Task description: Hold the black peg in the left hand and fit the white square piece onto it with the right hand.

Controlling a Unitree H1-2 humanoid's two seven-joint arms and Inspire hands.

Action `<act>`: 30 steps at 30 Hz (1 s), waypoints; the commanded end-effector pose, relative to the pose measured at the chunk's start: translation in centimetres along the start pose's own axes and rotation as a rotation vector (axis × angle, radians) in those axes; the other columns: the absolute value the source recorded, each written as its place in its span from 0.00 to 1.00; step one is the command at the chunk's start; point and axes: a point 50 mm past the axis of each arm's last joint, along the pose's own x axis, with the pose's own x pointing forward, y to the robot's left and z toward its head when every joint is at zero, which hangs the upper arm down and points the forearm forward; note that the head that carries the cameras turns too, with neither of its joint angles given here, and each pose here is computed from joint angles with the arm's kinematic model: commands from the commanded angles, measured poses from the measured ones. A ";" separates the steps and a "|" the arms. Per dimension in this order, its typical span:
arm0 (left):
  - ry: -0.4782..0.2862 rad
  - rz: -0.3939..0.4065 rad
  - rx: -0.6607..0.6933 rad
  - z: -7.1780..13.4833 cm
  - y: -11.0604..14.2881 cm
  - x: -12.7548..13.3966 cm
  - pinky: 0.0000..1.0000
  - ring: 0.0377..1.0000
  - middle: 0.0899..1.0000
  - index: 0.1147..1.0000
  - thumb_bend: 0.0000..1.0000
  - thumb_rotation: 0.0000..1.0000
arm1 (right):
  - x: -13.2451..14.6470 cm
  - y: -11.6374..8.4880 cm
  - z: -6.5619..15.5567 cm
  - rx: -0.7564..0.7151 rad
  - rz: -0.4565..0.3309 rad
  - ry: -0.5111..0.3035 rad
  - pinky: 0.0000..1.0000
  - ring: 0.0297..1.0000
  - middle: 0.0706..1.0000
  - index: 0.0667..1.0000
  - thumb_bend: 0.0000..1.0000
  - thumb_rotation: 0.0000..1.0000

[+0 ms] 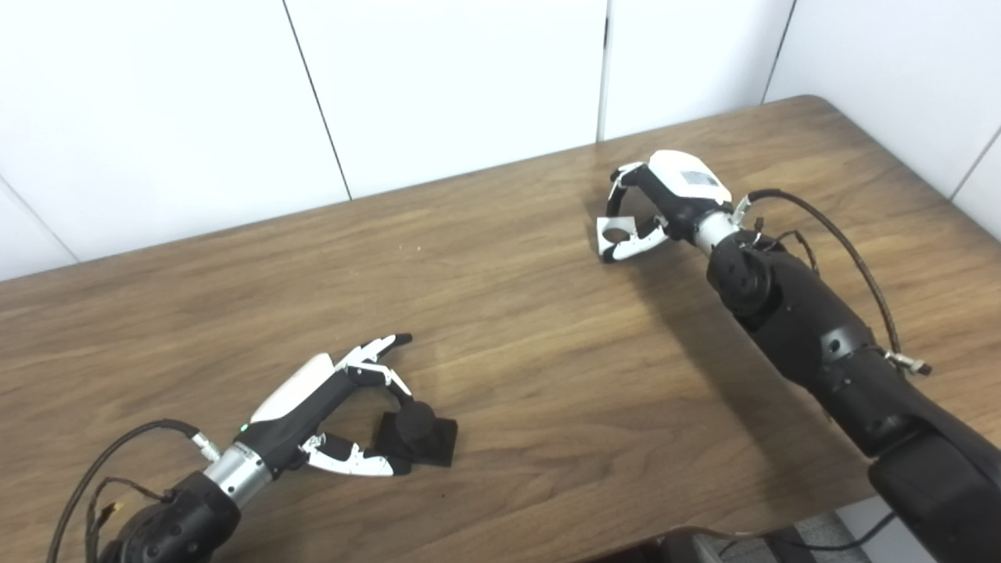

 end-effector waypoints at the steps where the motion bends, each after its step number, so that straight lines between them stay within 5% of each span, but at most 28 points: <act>1: 0.051 -0.032 0.018 -0.9 0.3 -1.0 1.00 1.00 0.99 0.42 0.52 0.06 | -0.1 0.5 -0.8 -0.022 0.037 0.023 0.88 0.86 0.82 0.46 0.51 0.14; 30: 0.053 -0.038 0.018 -0.9 0.1 -1.2 1.00 1.00 0.99 0.42 0.52 0.06 | -0.5 0.9 -1.2 -0.046 0.115 0.071 0.86 0.88 0.86 0.46 0.52 0.15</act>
